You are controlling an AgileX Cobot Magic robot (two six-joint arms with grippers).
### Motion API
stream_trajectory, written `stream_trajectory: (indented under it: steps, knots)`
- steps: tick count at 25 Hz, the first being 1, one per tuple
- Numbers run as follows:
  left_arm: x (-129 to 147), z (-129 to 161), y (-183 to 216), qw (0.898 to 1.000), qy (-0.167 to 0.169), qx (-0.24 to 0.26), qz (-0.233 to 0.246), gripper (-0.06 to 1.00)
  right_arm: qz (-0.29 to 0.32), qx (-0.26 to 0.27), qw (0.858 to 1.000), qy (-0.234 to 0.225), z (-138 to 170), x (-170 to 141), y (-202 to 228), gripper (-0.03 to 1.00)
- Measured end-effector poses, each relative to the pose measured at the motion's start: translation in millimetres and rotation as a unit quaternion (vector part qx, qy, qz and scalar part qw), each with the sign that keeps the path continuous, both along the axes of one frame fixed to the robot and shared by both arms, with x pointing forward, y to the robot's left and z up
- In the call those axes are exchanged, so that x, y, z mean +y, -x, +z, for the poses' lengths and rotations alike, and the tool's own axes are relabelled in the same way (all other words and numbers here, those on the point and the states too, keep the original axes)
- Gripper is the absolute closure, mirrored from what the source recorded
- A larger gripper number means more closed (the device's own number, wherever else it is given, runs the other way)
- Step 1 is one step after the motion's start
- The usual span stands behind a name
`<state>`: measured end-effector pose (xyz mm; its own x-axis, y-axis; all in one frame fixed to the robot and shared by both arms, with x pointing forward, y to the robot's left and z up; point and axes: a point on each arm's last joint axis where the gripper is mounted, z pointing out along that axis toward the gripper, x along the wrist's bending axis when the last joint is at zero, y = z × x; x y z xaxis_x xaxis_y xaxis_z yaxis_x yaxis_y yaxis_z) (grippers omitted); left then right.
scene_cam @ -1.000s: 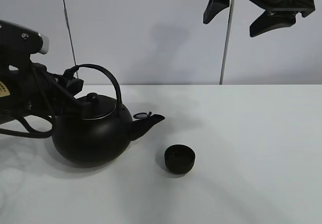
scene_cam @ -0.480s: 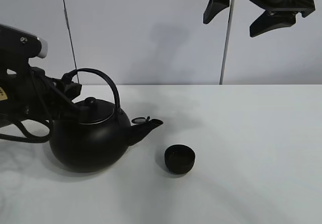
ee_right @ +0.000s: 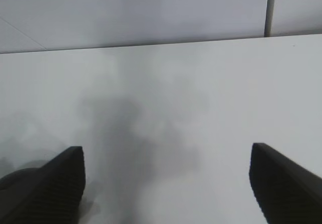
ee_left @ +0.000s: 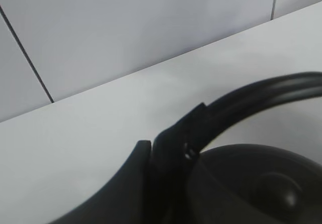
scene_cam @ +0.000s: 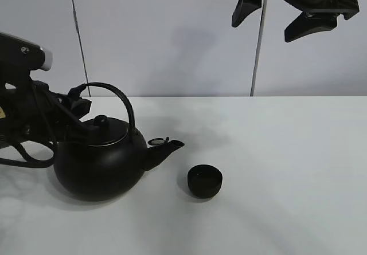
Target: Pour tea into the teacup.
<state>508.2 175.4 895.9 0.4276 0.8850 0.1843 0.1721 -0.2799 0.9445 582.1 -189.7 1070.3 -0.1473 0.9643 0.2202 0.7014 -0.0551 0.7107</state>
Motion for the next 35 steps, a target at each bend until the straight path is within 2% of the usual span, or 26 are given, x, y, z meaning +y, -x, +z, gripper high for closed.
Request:
stream_trajectory:
  steps: [6,16,22,26,31,35]
  knots:
    - [0,0,0,1.0,0.001,0.0,0.0,0.84,0.0,-0.001,1.0,0.0,0,0,0,0.35]
    - [4,7,7,0.999,0.026,-0.035,0.006,0.68,0.0,0.0,1.0,0.0,0,0,0,0.35]
    - [9,-2,21,0.999,0.034,-0.004,0.01,0.6,0.0,-0.001,1.0,0.0,0,0,0,0.35]
    - [7,-5,33,0.999,0.032,0.012,0.0,0.52,0.0,-0.001,1.0,0.0,0,0,0,0.35]
    - [1,6,39,0.999,0.041,-0.006,-0.018,0.42,0.0,-0.001,1.0,0.0,0,0,0,0.35]
    - [3,18,43,0.998,0.05,-0.022,-0.018,0.4,0.0,-0.001,1.0,0.0,0,0,0,0.35]
